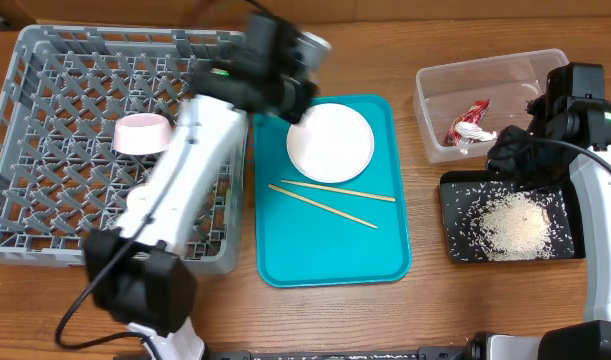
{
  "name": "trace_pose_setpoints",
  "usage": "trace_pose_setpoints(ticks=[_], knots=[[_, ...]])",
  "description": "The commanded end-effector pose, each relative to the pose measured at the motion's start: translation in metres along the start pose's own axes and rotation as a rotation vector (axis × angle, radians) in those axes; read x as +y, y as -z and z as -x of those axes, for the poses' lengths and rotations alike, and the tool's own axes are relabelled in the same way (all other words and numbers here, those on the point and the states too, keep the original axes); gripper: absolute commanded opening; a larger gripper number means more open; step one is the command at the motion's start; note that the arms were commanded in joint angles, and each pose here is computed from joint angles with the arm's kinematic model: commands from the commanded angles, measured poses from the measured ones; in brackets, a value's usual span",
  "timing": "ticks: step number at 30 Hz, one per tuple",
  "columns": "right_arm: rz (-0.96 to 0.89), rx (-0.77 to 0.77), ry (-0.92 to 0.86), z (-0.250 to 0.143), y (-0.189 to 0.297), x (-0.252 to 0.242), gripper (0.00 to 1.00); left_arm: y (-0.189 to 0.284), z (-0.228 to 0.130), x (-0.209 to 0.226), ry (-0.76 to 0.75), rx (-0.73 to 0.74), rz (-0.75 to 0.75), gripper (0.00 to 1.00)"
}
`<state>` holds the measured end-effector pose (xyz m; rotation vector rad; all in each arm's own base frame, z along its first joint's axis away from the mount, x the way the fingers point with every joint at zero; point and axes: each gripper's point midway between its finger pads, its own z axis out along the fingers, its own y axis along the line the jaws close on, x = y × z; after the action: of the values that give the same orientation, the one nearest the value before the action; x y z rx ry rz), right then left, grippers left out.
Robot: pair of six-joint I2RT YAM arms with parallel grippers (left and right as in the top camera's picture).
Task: Sort waste into correct bins and load items into the dishwasher
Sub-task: 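Carry the grey-white bowl to the rack and set it beside the pink bowl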
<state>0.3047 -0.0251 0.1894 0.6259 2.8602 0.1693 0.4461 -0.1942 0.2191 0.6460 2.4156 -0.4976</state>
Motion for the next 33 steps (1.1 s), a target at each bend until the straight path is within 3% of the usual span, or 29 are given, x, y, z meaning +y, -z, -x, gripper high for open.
trace_pose_setpoints(ticks=[1, 13, 22, 29, 33], knots=[[0.004, -0.048, 0.002, 0.006, 0.012, 0.0, 0.53, 0.029, 0.009, 0.011, 0.081, -0.097, -0.261, 0.04], [0.003, -0.046, 0.002, 0.006, 0.012, 0.0, 0.53, 0.079, -0.008, 0.118, 0.233, -0.284, -0.391, 0.04], [0.003, -0.044, 0.002, 0.005, 0.012, 0.0, 0.53, 0.078, -0.027, 0.158, 0.376, -0.46, -0.766, 0.04], [0.002, -0.045, 0.002, 0.005, 0.012, 0.0, 0.53, 0.053, -0.06, 0.197, 0.589, -0.442, -0.832, 0.04], [0.002, -0.044, 0.003, 0.005, 0.012, 0.0, 0.52, 0.046, -0.071, 0.212, 0.62, -0.418, -0.765, 0.03]])
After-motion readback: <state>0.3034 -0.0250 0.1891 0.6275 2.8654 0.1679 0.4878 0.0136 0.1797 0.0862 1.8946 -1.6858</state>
